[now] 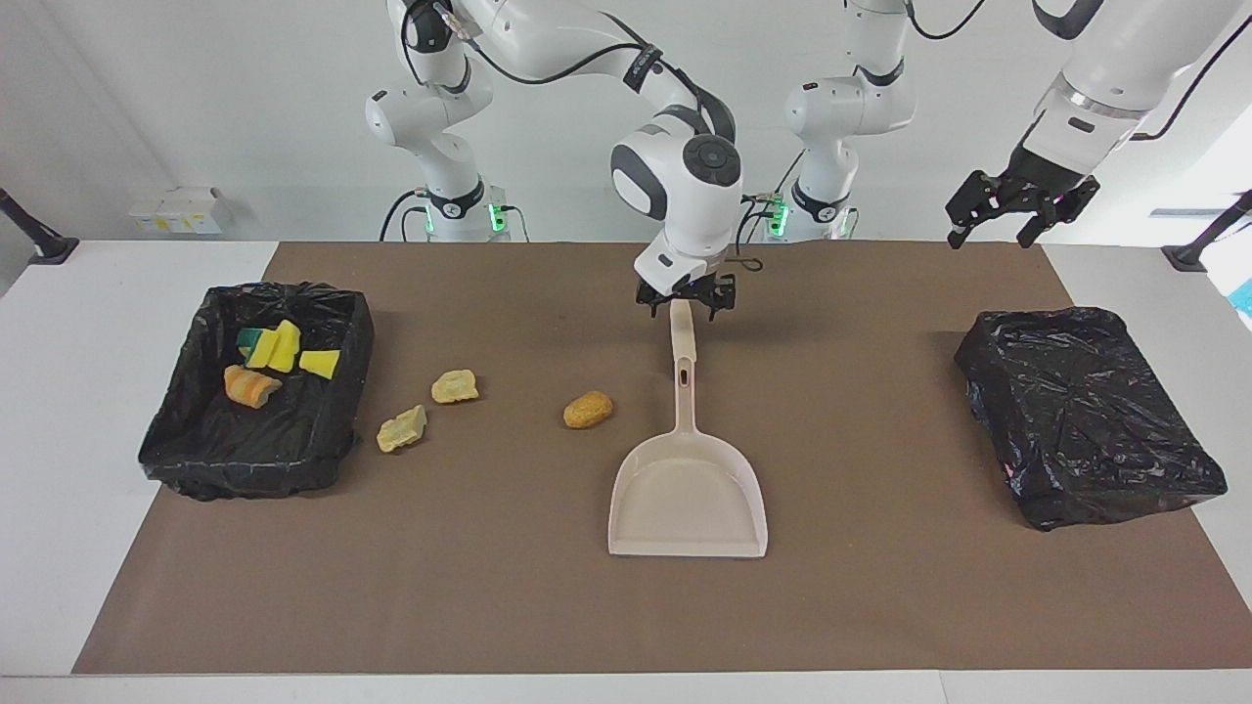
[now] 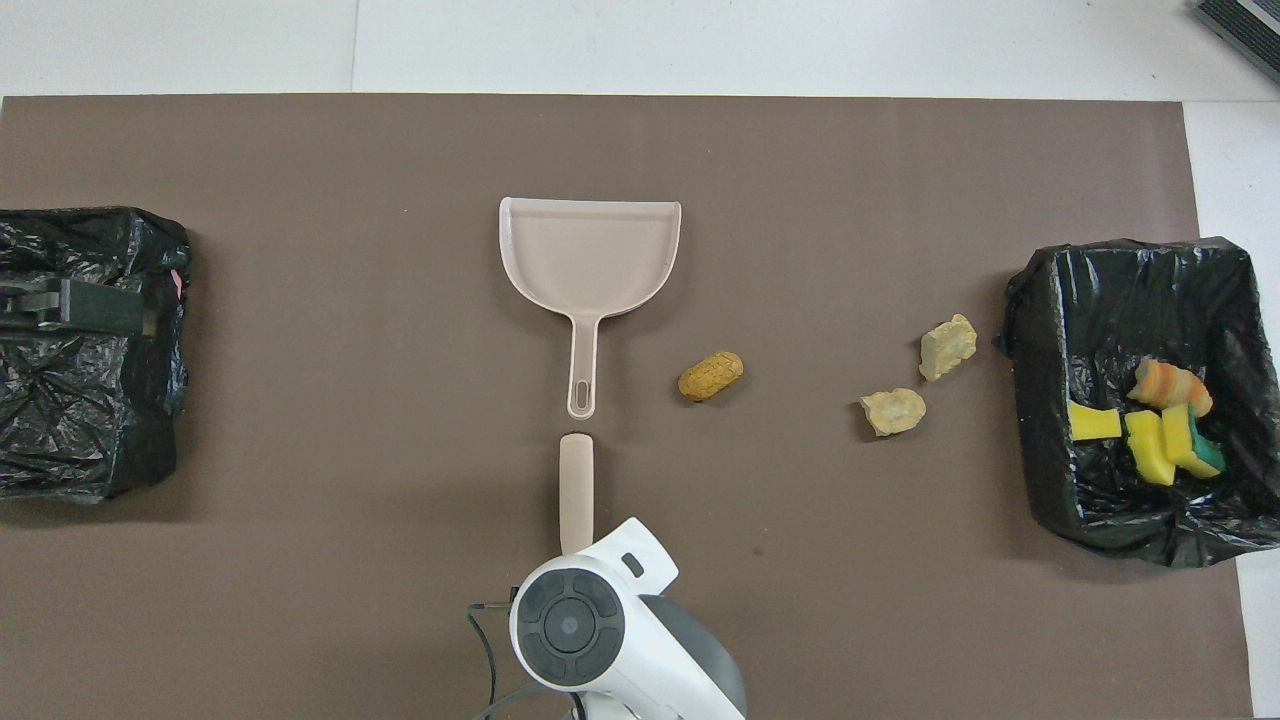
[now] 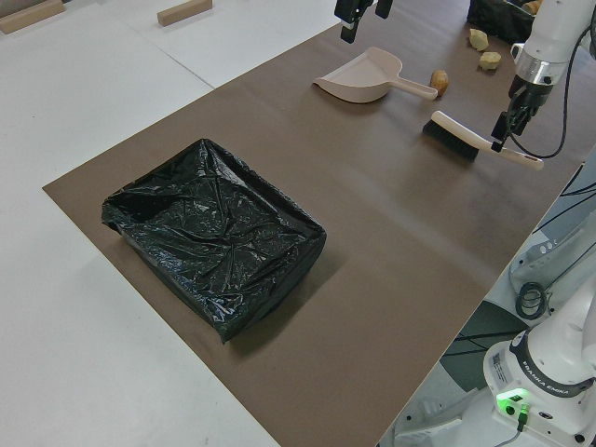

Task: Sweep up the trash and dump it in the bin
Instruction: 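Reach the left gripper to the dustpan while the right gripper grasps the brush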

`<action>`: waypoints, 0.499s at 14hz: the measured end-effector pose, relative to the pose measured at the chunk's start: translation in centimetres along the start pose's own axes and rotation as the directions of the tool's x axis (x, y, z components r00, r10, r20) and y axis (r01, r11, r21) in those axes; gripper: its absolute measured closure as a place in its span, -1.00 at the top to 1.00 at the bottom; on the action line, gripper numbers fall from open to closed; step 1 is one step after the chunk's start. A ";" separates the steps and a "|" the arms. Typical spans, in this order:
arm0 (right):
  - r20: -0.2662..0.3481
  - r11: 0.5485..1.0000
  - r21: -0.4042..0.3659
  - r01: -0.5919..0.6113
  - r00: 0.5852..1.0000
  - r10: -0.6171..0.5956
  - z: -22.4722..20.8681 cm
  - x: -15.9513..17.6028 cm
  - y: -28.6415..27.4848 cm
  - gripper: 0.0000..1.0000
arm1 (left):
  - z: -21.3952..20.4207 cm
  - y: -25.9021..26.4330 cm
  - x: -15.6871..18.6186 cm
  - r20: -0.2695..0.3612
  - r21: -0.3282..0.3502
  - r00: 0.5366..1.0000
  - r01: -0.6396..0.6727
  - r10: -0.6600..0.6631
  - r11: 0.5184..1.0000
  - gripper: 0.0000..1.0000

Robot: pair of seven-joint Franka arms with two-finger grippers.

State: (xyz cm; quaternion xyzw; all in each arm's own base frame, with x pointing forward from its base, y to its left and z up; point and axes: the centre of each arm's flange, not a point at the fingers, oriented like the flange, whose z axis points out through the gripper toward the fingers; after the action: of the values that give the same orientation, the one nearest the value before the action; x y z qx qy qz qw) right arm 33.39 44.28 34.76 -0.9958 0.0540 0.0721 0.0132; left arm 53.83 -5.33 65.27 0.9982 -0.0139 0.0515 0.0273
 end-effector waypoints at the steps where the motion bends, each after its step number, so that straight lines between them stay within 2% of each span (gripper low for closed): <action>1: 0.004 1.000 -0.003 0.001 1.000 -0.001 0.2 -0.5 0.2 1.00 | 0.5 1.4 0.6 -0.023 -0.006 1.000 -0.001 0.001 1.000 1.00; 3: 0.006 1.000 -0.005 0.002 1.000 -0.002 0.2 -0.9 0.4 1.00 | 2.2 5.2 1.8 -0.057 -0.026 0.998 0.010 -0.011 1.000 1.00; 5: 0.008 1.000 -0.008 0.004 1.000 -0.004 0.4 -1.0 0.4 0.92 | 4.8 10.1 2.7 -0.074 -0.051 0.997 0.011 -0.015 0.999 1.00; 6: 0.008 1.000 -0.008 0.005 1.000 -0.005 0.5 -1.1 0.4 0.79 | 6.4 12.4 3.2 -0.083 -0.064 0.997 0.001 -0.006 0.998 1.00; 7: 0.004 1.000 -0.002 0.006 1.000 -0.006 0.6 -1.1 0.3 0.79 | 8.0 14.3 3.7 -0.088 -0.074 0.996 -0.012 0.005 0.997 1.00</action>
State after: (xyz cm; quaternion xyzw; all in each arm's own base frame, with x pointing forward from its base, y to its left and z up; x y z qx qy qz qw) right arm 32.22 44.10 34.32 -0.9959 0.0512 0.0739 0.0125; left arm 57.85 -20.18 58.46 0.9932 -0.0188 0.0950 0.0648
